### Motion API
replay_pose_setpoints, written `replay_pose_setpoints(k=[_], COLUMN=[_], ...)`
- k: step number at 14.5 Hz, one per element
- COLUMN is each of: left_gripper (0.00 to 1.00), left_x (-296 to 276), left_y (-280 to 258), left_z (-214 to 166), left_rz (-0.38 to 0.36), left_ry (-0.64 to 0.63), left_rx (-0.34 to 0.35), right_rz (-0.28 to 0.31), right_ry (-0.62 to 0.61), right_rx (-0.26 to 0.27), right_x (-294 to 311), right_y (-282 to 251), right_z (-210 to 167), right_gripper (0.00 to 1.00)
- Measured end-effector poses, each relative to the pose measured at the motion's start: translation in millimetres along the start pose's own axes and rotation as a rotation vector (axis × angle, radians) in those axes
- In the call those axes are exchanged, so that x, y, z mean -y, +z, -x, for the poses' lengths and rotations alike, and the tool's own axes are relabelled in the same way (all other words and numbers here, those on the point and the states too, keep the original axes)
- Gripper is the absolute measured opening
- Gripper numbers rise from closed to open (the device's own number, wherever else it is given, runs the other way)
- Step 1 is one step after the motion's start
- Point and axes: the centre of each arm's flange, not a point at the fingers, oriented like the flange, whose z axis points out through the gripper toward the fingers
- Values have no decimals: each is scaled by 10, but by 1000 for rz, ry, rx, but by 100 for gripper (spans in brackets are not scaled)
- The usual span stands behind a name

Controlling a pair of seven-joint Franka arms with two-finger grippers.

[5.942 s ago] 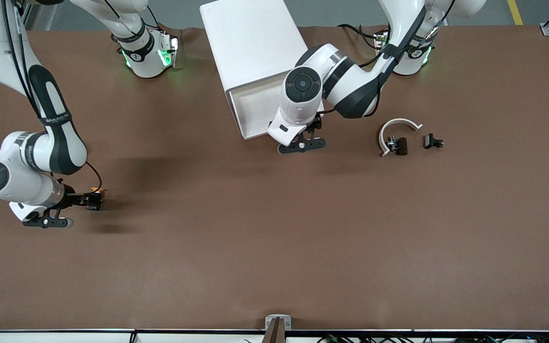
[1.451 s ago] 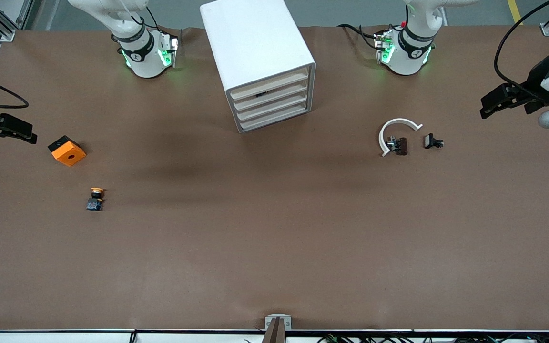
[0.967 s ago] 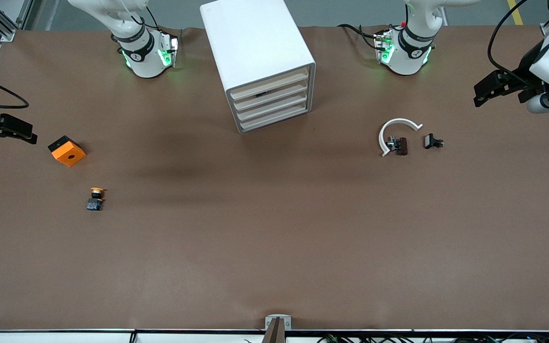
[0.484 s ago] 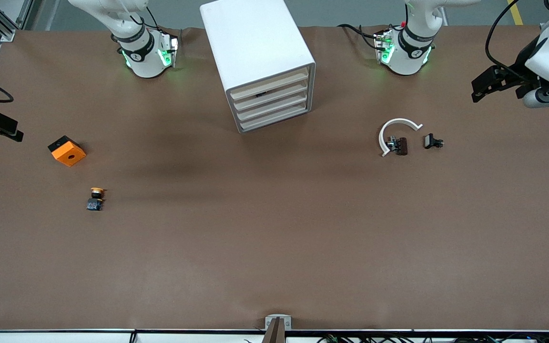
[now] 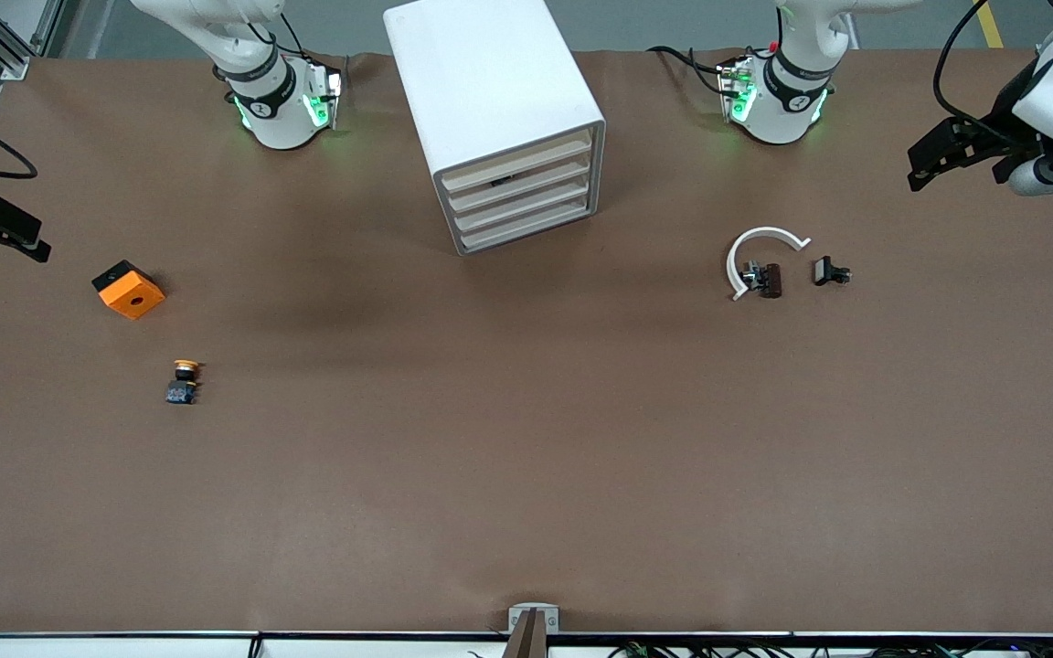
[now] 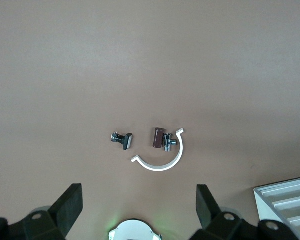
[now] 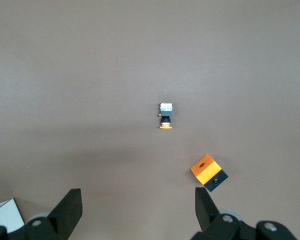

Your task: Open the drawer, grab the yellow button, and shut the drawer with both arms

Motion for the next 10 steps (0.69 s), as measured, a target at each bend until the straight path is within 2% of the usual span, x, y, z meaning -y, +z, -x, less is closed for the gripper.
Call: replay_pose_setpoints(k=[5,10], left_gripper=[100,100], left_x=[117,-37], left_y=[-3,-3], left_z=[-35,-13], left_rz=[16,9], left_ry=[-26,-5], left_rx=[-8,-10], right_rz=[-1,2], right_ry=[-7,-12], right_rx=[6,-25], right_x=[41,75], right_y=[33,-149], right_z=[5,106], right_gripper=[100,100])
